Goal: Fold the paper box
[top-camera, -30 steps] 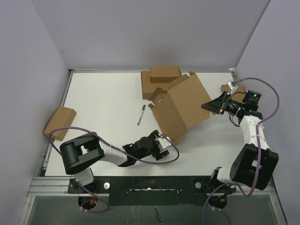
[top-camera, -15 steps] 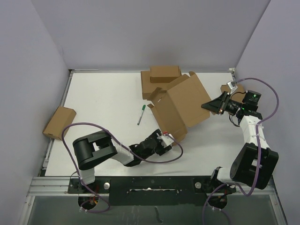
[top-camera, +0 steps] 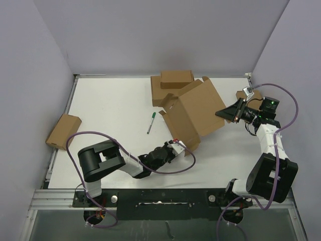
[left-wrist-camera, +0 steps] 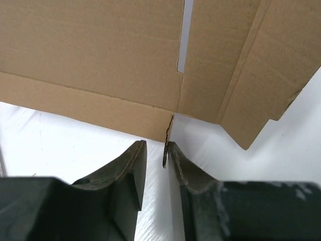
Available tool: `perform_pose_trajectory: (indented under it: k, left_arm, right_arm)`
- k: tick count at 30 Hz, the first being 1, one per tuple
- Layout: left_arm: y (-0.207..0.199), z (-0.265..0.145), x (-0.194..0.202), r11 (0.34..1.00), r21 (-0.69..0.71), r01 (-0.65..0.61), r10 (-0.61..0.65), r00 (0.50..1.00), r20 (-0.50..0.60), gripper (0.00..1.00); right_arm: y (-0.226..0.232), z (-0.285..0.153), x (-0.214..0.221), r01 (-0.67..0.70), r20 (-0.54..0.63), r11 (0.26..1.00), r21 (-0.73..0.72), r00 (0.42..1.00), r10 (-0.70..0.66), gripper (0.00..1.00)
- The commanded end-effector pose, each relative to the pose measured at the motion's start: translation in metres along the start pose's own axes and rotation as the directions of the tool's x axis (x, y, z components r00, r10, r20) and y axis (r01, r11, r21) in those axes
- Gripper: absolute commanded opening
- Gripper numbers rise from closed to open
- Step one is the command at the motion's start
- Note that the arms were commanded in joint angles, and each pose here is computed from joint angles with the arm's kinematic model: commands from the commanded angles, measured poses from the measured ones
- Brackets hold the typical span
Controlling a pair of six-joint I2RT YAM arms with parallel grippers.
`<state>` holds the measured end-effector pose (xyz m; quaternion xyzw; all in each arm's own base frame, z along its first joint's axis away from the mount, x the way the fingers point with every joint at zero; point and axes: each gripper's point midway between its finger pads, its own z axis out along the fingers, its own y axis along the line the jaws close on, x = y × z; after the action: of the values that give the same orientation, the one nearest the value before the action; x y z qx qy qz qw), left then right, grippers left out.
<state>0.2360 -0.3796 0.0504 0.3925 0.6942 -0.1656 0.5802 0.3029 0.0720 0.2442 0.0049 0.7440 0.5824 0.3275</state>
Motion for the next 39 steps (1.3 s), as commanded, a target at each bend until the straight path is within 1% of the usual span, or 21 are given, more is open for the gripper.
perform_pose_trajectory:
  k: [1, 3, 4, 10, 14, 17, 22, 25, 28, 30, 31, 34, 36, 37, 39]
  left_arm:
    - [0.002, 0.003, -0.032, 0.998, -0.010, 0.068, -0.067, 0.993, 0.100, 0.17]
    - [0.001, 0.004, -0.032, 0.997, -0.009, 0.074, -0.073, 0.993, 0.095, 0.12]
    - [0.001, 0.005, -0.032, 0.997, -0.011, 0.079, -0.078, 0.993, 0.091, 0.11]
    - [0.006, 0.010, -0.029, 0.992, -0.027, 0.121, -0.120, 0.992, 0.043, 0.10]
    - [0.012, 0.012, -0.028, 0.987, -0.043, 0.155, -0.154, 0.988, 0.012, 0.14]
    - [0.017, 0.011, -0.033, 0.985, -0.055, 0.165, -0.165, 0.986, 0.012, 0.18]
    - [0.024, 0.009, -0.041, 0.985, -0.070, 0.155, -0.154, 0.988, 0.020, 0.21]
    - [0.027, 0.010, -0.043, 0.982, -0.069, 0.178, -0.179, 0.984, -0.003, 0.24]
    - [0.030, 0.008, -0.045, 0.975, -0.059, 0.213, -0.215, 0.976, -0.022, 0.30]
    - [0.029, 0.004, -0.049, 0.970, -0.036, 0.240, -0.241, 0.970, -0.016, 0.36]
    - [0.027, 0.000, -0.051, 0.968, -0.018, 0.252, -0.252, 0.968, -0.013, 0.40]
    - [0.019, -0.014, -0.063, 0.947, 0.049, 0.316, -0.317, 0.948, 0.001, 0.56]
    - [0.014, -0.027, -0.072, 0.926, 0.097, 0.366, -0.368, 0.930, 0.005, 0.62]
    - [0.011, -0.037, -0.084, 0.900, 0.131, 0.416, -0.421, 0.907, 0.016, 0.66]
    - [0.008, -0.049, -0.095, 0.862, 0.164, 0.479, -0.488, 0.873, 0.016, 0.75]
  right_arm:
    - [0.009, -0.002, -0.001, 0.045, -0.006, 0.998, -0.037, 0.999, -0.045, 0.00]
    - [0.010, -0.002, 0.000, 0.046, -0.006, 0.998, -0.037, 0.999, -0.047, 0.00]
    - [0.010, -0.002, 0.000, 0.047, -0.005, 0.998, -0.037, 0.999, -0.047, 0.00]
    - [0.011, -0.002, 0.000, 0.050, -0.004, 0.998, -0.037, 0.999, -0.051, 0.00]
    - [0.013, -0.003, 0.001, 0.056, -0.004, 0.998, -0.039, 0.998, -0.056, 0.00]
    - [0.013, -0.003, 0.001, 0.057, -0.004, 0.998, -0.039, 0.998, -0.057, 0.00]
    - [0.014, -0.003, 0.001, 0.059, -0.005, 0.997, -0.042, 0.998, -0.059, 0.00]
    - [0.015, -0.003, 0.001, 0.061, -0.004, 0.997, -0.042, 0.998, -0.061, 0.00]
    - [0.015, -0.003, 0.001, 0.063, -0.003, 0.997, -0.041, 0.998, -0.063, 0.00]
    - [0.015, -0.003, 0.000, 0.064, -0.002, 0.997, -0.039, 0.998, -0.064, 0.00]
    - [0.014, -0.003, -0.001, 0.065, -0.001, 0.997, -0.038, 0.998, -0.065, 0.00]
    - [0.014, -0.004, -0.003, 0.070, 0.005, 0.997, -0.034, 0.998, -0.070, 0.00]
    - [0.014, -0.005, -0.003, 0.075, 0.007, 0.997, -0.033, 0.997, -0.075, 0.00]
    - [0.014, -0.005, -0.003, 0.082, 0.008, 0.996, -0.033, 0.997, -0.082, 0.00]
    - [0.014, -0.004, -0.003, 0.090, 0.010, 0.995, -0.032, 0.996, -0.090, 0.00]
